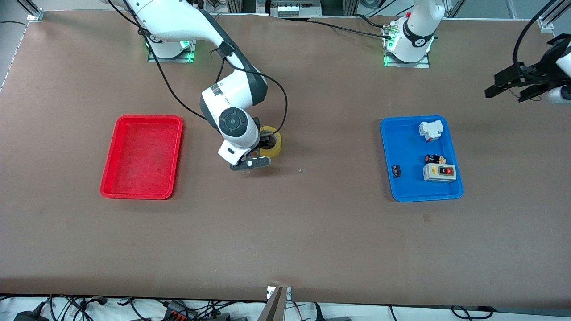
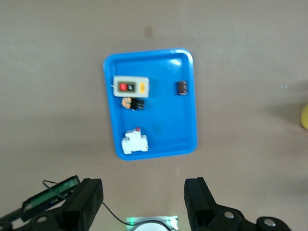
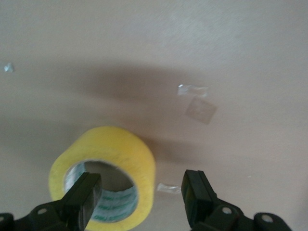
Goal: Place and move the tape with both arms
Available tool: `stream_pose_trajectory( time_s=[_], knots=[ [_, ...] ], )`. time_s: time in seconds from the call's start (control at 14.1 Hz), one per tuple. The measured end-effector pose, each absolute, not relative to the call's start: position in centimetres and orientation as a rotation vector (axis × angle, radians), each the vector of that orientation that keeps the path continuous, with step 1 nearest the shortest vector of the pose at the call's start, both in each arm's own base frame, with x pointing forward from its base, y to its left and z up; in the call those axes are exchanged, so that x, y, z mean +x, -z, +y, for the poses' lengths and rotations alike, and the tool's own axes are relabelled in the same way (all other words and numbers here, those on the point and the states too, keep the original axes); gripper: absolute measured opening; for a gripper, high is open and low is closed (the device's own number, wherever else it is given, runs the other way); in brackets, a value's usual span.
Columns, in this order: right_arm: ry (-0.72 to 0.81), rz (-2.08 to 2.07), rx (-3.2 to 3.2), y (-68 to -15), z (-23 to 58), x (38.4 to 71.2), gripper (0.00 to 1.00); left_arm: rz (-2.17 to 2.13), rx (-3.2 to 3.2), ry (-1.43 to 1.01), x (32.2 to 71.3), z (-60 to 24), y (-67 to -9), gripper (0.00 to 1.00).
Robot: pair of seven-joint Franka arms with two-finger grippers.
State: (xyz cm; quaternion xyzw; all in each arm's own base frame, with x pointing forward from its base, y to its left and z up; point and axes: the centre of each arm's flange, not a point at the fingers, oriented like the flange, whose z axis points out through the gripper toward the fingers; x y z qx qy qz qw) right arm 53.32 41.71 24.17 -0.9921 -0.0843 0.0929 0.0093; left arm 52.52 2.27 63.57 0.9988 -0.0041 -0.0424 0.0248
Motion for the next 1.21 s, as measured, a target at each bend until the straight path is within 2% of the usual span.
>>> stream_pose_trajectory(
  time_s=[0.14,0.28,0.43,0.71,0.92,1.14,1.21],
  knots=[
    [-0.314,-0.278,-3.102,-23.6,42.3,52.5,1.0,-0.041,3.124,0.052,53.6,1.9,-64.6,1.0],
    [-0.341,-0.279,-3.11,-22.7,42.1,52.1,1.0,-0.067,3.17,-0.13,55.5,1.5,-65.2,1.0],
    [-0.363,-0.275,-3.118,-21.9,41.7,51.8,1.0,-0.073,3.179,-0.176,56.4,1.4,-65.0,1.0],
    [-0.401,-0.271,-3.128,-20.1,41.5,51.5,1.0,-0.093,3.172,0.069,54.3,0.6,-64.2,1.0],
    [-0.412,-0.276,-3.13,-19.6,41.6,51.3,0.96,-0.061,3.105,0.094,53.9,1.2,-64.3,1.0],
    [-0.411,-0.264,-3.131,-19.6,41.5,51.4,0.5,-0.023,3.088,0.093,53.8,2.4,-64.3,1.0],
    [-0.411,-0.247,-3.132,-19.7,41.3,51.6,0.38,-0.024,3.088,0.094,53.8,2.4,-64.3,1.0]
  ],
)
